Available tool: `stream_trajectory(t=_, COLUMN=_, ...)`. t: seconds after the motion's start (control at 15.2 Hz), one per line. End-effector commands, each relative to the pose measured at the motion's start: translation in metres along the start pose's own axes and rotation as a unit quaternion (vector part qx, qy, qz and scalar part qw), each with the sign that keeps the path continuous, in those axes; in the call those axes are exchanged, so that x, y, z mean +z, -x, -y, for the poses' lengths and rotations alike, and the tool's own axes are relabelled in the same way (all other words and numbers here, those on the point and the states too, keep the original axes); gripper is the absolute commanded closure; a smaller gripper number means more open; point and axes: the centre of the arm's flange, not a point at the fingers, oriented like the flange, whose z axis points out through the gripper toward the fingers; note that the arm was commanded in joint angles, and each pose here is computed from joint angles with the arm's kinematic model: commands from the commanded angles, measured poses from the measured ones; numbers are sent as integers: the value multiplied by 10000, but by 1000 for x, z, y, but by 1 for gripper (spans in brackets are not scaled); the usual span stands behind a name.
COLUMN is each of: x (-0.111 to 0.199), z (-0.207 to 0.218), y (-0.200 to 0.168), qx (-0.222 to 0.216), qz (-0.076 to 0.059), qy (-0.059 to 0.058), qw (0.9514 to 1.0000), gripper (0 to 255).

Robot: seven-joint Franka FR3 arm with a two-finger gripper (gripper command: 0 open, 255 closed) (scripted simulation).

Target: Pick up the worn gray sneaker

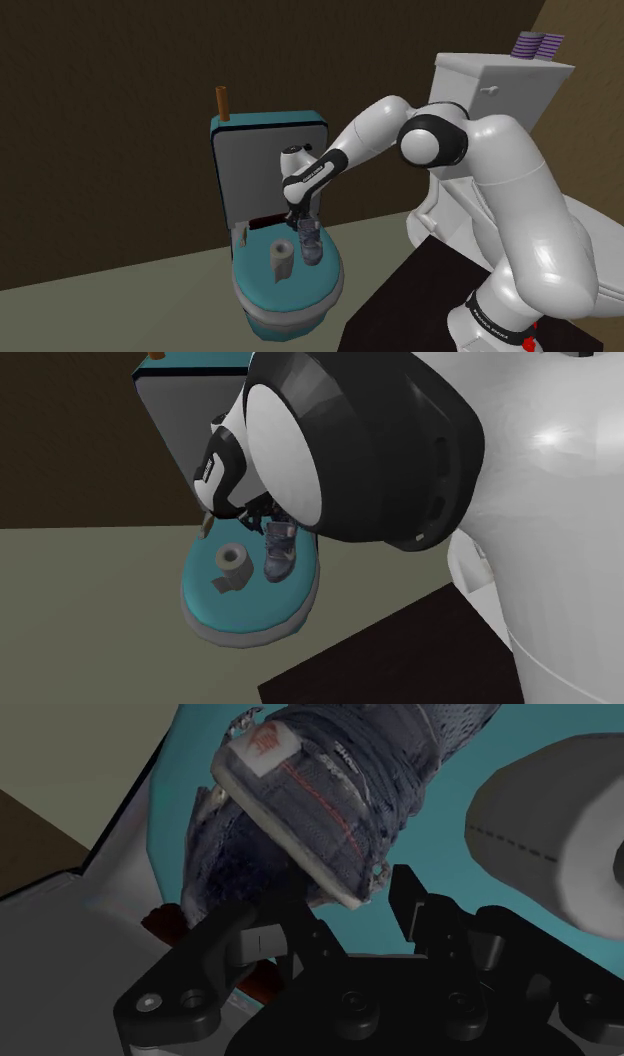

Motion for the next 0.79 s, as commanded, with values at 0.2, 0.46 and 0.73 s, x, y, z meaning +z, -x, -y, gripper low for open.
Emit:
stream_trajectory(t=0.2, x=-24, z=-1, y=3, qx=1, qz=3, qy=0, qw=10000, gripper=255)
stream_trajectory(t=0.46, x=-45, z=-1, y=5, qx=1, qz=3, qy=0, qw=10000, gripper=255)
stream_trajectory(t=0.73, x=-66, z=-2, y=7, qx=1, qz=3, qy=0, qw=10000, gripper=255)
